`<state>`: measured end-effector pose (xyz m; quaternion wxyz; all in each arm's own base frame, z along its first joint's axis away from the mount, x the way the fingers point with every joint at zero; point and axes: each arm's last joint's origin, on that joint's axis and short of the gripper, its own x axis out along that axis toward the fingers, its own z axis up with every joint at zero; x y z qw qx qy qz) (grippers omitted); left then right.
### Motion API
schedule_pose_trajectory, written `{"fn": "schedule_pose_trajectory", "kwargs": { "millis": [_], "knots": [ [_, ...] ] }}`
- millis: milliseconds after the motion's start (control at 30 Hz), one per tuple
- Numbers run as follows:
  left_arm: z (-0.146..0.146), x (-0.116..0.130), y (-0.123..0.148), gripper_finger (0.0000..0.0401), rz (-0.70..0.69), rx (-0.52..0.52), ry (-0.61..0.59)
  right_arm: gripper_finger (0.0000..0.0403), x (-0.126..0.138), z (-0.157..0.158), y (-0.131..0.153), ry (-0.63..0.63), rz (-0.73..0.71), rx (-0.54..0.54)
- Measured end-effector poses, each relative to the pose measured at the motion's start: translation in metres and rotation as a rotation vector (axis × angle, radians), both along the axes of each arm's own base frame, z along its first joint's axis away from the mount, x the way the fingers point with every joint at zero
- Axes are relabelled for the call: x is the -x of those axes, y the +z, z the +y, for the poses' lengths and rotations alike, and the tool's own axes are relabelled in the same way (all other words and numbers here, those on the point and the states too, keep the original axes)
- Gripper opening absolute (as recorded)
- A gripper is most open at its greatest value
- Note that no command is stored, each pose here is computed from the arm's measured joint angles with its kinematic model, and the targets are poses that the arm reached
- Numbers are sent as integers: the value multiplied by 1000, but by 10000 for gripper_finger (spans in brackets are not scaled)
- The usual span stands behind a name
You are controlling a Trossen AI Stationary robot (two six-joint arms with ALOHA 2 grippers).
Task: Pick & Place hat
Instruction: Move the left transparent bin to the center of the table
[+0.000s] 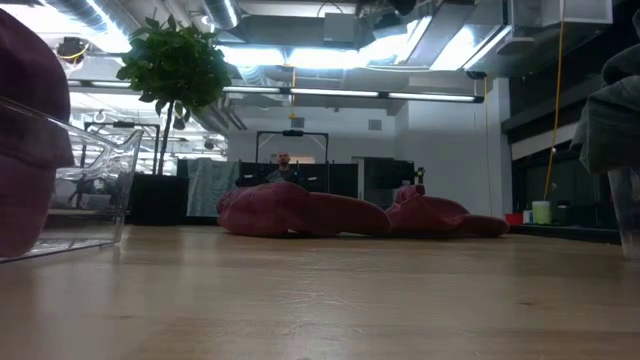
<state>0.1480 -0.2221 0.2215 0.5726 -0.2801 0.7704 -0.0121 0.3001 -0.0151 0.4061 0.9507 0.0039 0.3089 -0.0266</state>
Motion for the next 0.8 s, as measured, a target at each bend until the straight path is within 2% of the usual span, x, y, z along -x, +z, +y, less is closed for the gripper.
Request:
{"fn": "schedule_pose_trajectory", "kwargs": {
  "millis": [333, 467, 567, 800],
  "knots": [
    [-5, -3, -22, 2, -62, -201, 90, 106, 0, -1, 0, -26, 1, 18],
    [6, -4, -21, 1, -89, -309, 135, 106, 0, -2, 0, -45, 1, 30],
    [20, -6, -18, 2, -120, -431, 195, 106, 0, -2, 0, -46, 1, 27],
    [46, -21, -14, 1, -302, -669, 280, 106, 0, -2, 0, -51, 0, 21]
  ]
}}
